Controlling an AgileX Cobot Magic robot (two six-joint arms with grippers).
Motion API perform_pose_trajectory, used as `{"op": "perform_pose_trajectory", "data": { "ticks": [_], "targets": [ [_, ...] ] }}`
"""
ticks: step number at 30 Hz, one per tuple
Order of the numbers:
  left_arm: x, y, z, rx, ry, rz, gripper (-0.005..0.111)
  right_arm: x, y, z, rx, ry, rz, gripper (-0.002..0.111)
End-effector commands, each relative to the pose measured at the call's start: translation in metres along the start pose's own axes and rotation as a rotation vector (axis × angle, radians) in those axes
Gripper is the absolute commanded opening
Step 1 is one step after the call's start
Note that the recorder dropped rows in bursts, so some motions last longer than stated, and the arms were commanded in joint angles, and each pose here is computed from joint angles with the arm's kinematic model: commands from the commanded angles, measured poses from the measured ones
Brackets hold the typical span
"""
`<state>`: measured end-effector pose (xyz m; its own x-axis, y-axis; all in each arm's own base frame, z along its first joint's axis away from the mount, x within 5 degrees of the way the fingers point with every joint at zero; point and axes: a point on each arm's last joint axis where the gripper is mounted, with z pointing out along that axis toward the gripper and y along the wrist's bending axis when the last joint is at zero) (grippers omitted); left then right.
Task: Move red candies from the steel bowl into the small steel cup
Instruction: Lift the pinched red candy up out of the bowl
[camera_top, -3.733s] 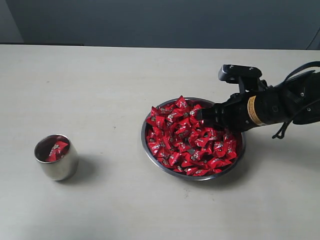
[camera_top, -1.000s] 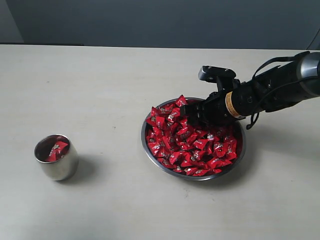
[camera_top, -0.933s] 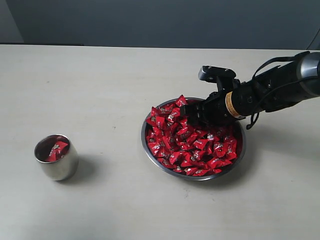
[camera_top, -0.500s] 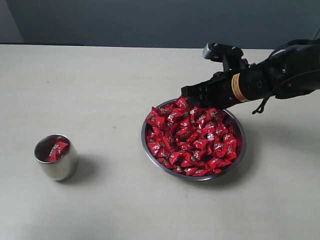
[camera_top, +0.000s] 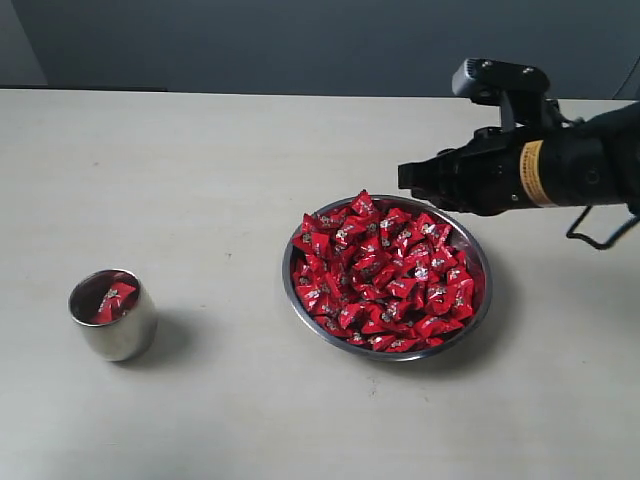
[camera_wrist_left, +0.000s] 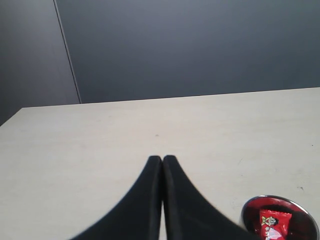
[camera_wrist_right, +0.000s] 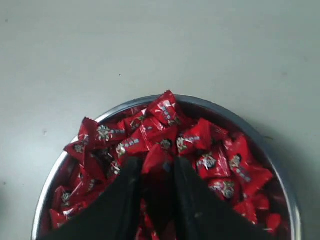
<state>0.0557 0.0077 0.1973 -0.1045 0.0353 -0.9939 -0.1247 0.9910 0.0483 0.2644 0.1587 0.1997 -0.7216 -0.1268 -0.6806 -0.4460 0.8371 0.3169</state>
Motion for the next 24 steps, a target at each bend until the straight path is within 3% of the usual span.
{"op": "perform_pose_trajectory", "data": {
  "ticks": [1, 9, 18, 24],
  "targets": [
    [0.001, 0.0, 0.0, -0.001, -0.006, 0.0, 0.0, 0.007, -0.003, -0.031, 0.063, -0.075, -0.011, 0.016],
    [0.001, 0.0, 0.0, -0.001, -0.006, 0.0, 0.0, 0.025, -0.011, -0.052, 0.152, -0.113, 0.018, 0.016],
    [0.001, 0.0, 0.0, -0.001, -0.006, 0.0, 0.0, 0.032, -0.017, -0.031, 0.167, -0.034, 0.006, 0.016],
    [0.001, 0.0, 0.0, -0.001, -0.006, 0.0, 0.0, 0.014, -0.011, -0.006, 0.09, 0.002, -0.024, 0.016]
  ]
}}
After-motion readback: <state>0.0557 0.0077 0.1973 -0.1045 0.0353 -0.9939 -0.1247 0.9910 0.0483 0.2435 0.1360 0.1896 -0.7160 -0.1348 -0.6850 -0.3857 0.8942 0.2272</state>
